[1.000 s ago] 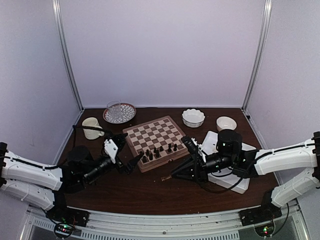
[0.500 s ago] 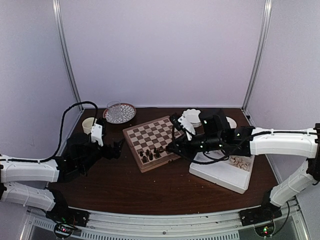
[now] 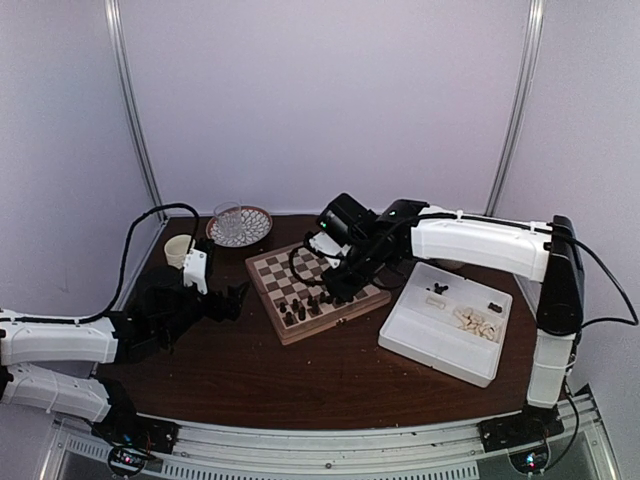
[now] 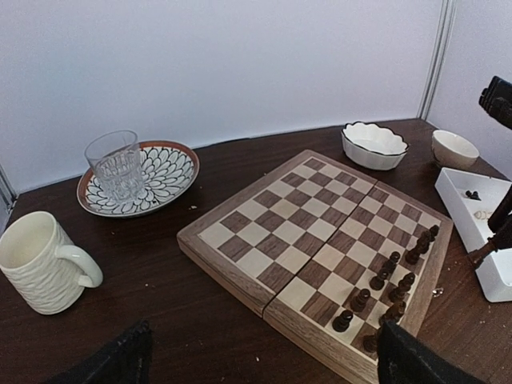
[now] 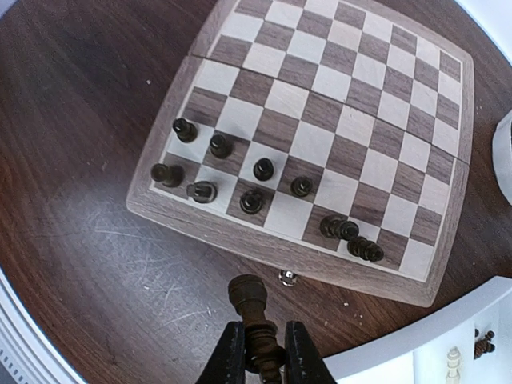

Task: Set up the chess pieces on the board
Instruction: Place the queen at e8.

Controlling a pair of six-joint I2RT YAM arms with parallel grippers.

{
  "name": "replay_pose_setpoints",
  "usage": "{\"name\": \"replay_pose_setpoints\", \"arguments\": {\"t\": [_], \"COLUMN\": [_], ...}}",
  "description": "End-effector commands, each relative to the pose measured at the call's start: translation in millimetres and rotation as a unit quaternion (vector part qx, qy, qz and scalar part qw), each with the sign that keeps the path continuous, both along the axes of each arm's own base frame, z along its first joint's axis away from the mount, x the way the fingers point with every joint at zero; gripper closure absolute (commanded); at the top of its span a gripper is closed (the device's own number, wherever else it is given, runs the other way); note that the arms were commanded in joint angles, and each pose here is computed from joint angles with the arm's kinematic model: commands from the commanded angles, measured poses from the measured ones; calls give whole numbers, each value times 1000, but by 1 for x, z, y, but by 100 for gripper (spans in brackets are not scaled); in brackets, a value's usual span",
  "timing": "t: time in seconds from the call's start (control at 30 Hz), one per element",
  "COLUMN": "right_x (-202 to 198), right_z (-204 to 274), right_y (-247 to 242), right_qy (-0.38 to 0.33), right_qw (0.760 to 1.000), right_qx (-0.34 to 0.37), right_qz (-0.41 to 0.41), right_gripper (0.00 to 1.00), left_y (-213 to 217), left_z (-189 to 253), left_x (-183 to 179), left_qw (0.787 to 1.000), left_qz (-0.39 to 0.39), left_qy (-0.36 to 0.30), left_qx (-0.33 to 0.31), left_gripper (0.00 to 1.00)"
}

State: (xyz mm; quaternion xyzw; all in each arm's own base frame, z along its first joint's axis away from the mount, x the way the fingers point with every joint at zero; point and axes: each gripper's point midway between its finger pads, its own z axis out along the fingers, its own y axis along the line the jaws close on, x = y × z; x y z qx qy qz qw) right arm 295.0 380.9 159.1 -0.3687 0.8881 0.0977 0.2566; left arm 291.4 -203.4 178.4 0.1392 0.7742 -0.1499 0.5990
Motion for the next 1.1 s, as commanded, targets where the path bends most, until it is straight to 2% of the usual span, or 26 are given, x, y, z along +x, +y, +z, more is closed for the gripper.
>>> {"name": "replay_pose_setpoints", "arguments": {"t": [0.0, 0.37, 1.07], "right_x": [3, 30, 55], "right_z": [-18, -48, -67], "right_y": [-20, -7, 6], "right_qy": [26, 31, 46], "right_qw": [995, 986, 986], "right_qx": [-100, -160, -160], "right_qz": [-11, -12, 2], "right_gripper": [100, 100, 100], "left_y": [-4, -5, -10], "left_z": [16, 18, 16], "left_x": [4, 1, -1], "left_qw": [1000, 1000, 999], "left_qz": [-1, -10, -25], "left_qy": [-13, -20, -25], "left_qx": [-12, -13, -5], "left_gripper": [3, 4, 5]}}
